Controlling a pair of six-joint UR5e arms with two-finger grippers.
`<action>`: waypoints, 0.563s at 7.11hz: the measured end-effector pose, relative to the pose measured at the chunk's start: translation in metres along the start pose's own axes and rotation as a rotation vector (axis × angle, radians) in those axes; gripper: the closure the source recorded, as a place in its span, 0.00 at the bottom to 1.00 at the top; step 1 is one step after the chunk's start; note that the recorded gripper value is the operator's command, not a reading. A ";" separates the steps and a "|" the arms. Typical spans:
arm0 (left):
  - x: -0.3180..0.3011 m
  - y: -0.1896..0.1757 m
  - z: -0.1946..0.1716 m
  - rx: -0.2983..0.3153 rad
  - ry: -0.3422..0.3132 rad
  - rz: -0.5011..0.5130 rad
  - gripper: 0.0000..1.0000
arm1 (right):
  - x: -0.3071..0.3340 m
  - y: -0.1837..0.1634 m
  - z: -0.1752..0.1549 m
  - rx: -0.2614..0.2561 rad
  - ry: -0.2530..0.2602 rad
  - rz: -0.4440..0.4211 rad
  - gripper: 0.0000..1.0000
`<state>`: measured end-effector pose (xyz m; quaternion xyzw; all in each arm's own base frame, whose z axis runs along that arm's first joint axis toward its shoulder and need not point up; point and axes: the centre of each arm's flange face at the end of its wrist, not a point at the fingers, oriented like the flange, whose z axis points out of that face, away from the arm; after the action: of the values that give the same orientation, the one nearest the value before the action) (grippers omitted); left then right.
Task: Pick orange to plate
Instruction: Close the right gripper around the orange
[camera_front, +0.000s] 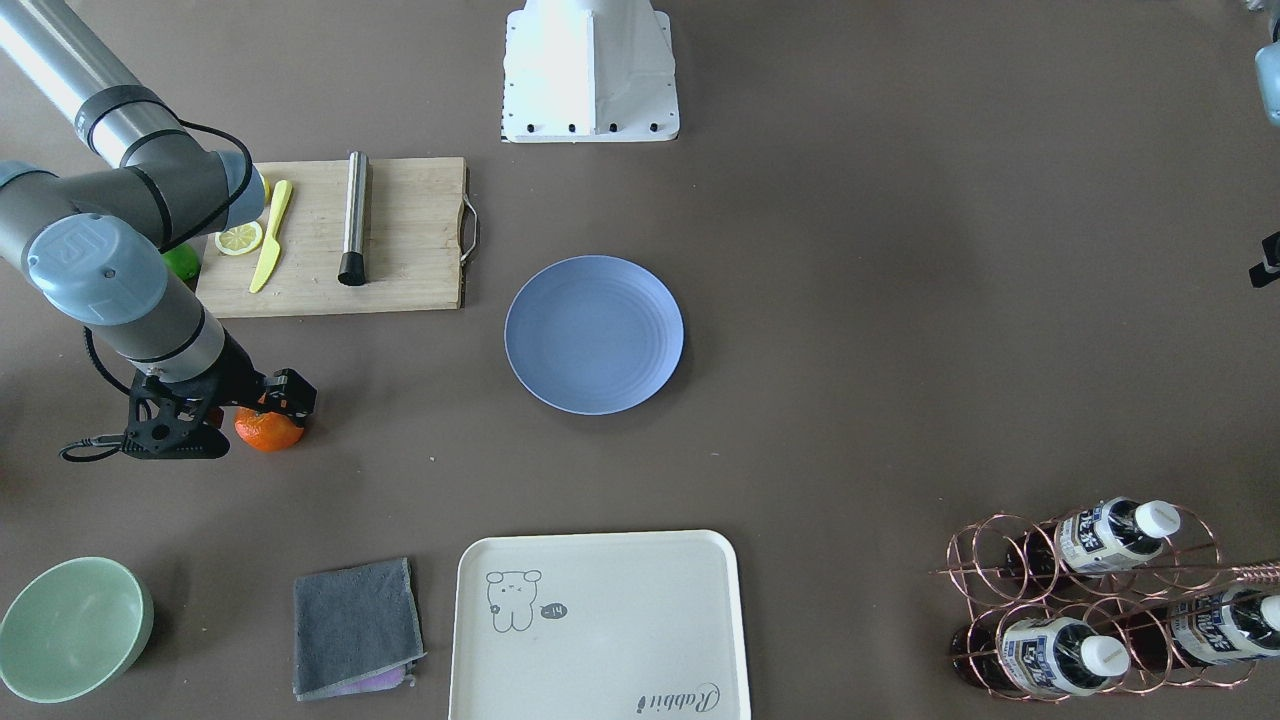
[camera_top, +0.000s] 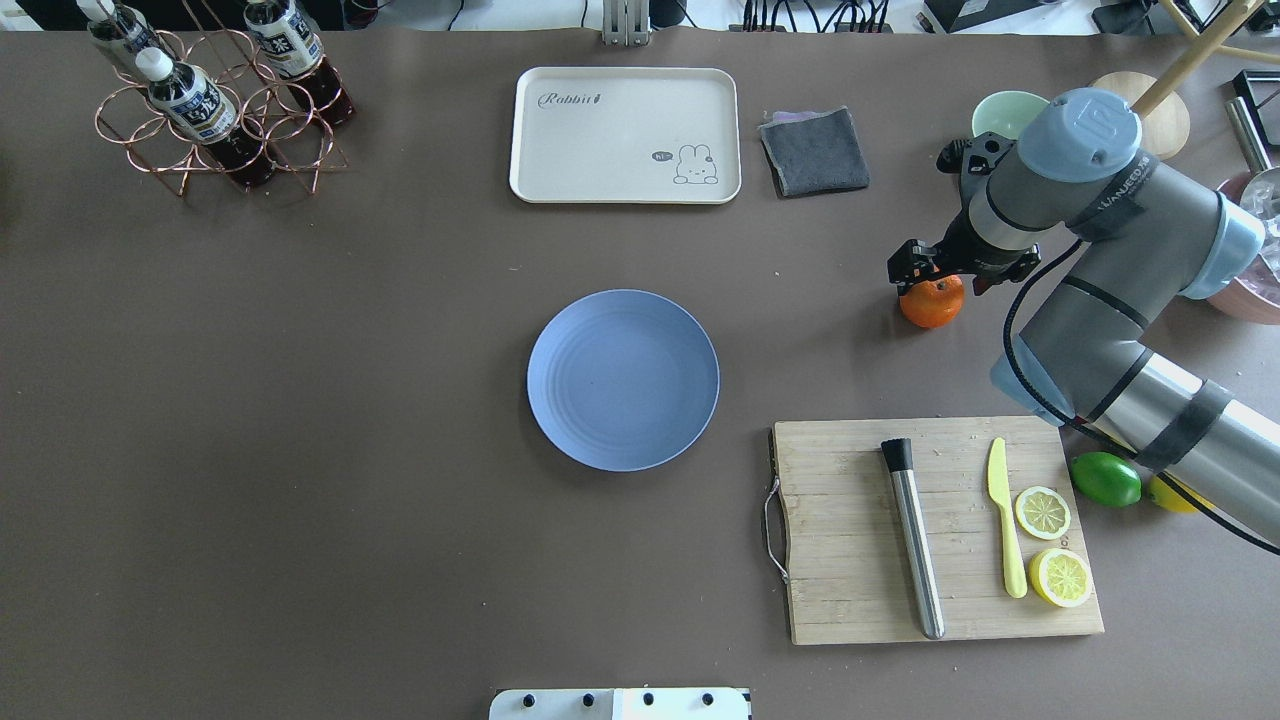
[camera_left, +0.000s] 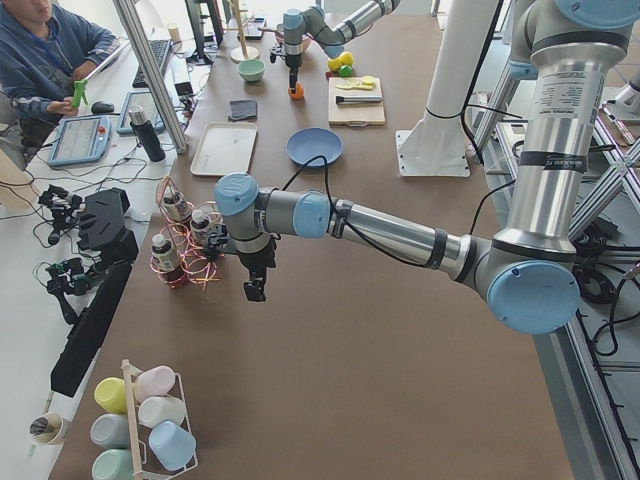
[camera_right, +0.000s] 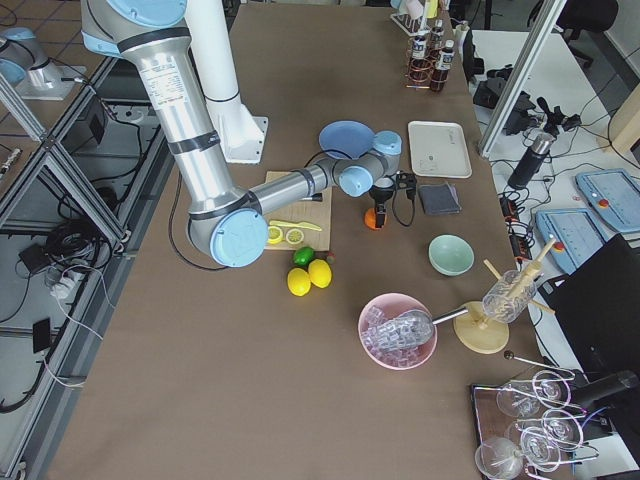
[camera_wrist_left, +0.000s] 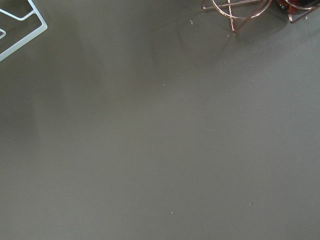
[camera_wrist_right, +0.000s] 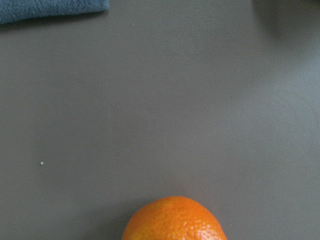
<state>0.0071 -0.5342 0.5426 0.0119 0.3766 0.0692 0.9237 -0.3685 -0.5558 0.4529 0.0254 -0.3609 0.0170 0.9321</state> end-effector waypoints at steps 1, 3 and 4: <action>0.000 0.000 0.000 0.000 0.000 0.001 0.02 | -0.002 0.003 0.007 -0.004 0.010 -0.005 0.02; -0.001 0.000 0.001 0.000 0.000 0.000 0.02 | -0.004 0.007 0.018 -0.007 0.017 -0.012 0.79; -0.002 0.001 0.001 -0.001 0.000 0.000 0.02 | -0.005 0.008 0.020 -0.005 0.016 -0.006 1.00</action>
<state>0.0067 -0.5337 0.5449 0.0115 0.3768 0.0692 0.9236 -0.3863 -0.5493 0.4646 0.0241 -0.3532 0.0135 0.9351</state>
